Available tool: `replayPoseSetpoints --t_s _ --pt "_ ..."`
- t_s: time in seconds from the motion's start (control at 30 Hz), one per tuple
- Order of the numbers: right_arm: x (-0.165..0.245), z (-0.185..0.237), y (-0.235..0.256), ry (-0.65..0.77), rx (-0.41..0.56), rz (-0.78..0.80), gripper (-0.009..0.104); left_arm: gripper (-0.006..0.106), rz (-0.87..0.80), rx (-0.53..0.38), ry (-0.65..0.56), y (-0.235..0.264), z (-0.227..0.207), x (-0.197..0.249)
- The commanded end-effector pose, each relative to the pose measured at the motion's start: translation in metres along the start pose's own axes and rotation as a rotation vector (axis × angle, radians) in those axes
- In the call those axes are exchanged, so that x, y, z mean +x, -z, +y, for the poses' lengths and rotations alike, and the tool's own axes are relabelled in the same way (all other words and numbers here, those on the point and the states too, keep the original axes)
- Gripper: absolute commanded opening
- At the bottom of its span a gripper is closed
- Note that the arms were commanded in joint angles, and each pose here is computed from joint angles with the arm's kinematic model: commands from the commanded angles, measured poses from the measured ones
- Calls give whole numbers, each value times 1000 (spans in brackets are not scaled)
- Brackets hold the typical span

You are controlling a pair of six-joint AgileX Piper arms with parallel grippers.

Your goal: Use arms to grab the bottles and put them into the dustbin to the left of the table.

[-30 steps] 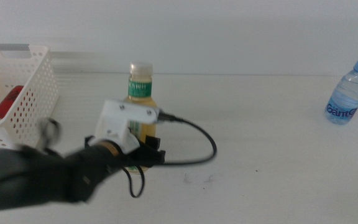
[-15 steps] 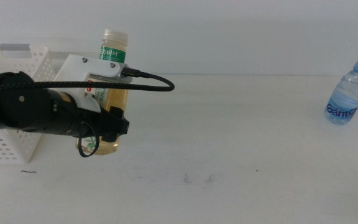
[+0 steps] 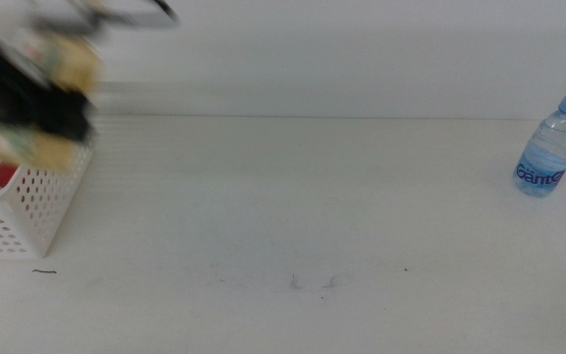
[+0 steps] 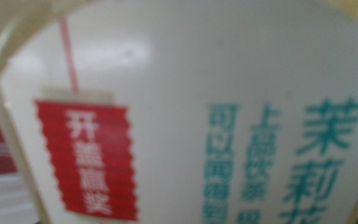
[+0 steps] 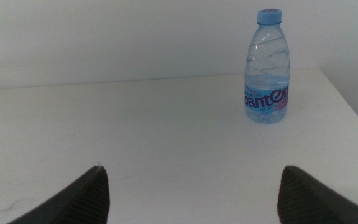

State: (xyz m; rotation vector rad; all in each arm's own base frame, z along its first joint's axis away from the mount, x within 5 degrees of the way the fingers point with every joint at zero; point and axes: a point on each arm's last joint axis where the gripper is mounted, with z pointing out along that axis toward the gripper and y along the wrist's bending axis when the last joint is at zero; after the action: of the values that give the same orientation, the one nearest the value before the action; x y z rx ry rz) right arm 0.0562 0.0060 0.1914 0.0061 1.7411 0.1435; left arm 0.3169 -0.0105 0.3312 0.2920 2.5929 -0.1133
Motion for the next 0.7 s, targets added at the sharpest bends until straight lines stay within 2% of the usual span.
replayPoseSetpoints --t_s 0.0,0.2,0.3,0.43,0.67 --pt "0 -1 0 16 7 -7 79 -2 -36 -71 53 19 34 -17" --pt "0 -1 0 16 7 -7 79 -2 14 -105 103 21 91 -43" --pt "0 -1 0 16 7 -7 79 -2 105 -164 125 -1 117 -41" --pt "0 -1 0 16 7 -7 79 -2 181 -100 172 -44 133 -34" --pt "0 -1 0 16 7 -7 79 0 291 -52 172 -98 145 -23"
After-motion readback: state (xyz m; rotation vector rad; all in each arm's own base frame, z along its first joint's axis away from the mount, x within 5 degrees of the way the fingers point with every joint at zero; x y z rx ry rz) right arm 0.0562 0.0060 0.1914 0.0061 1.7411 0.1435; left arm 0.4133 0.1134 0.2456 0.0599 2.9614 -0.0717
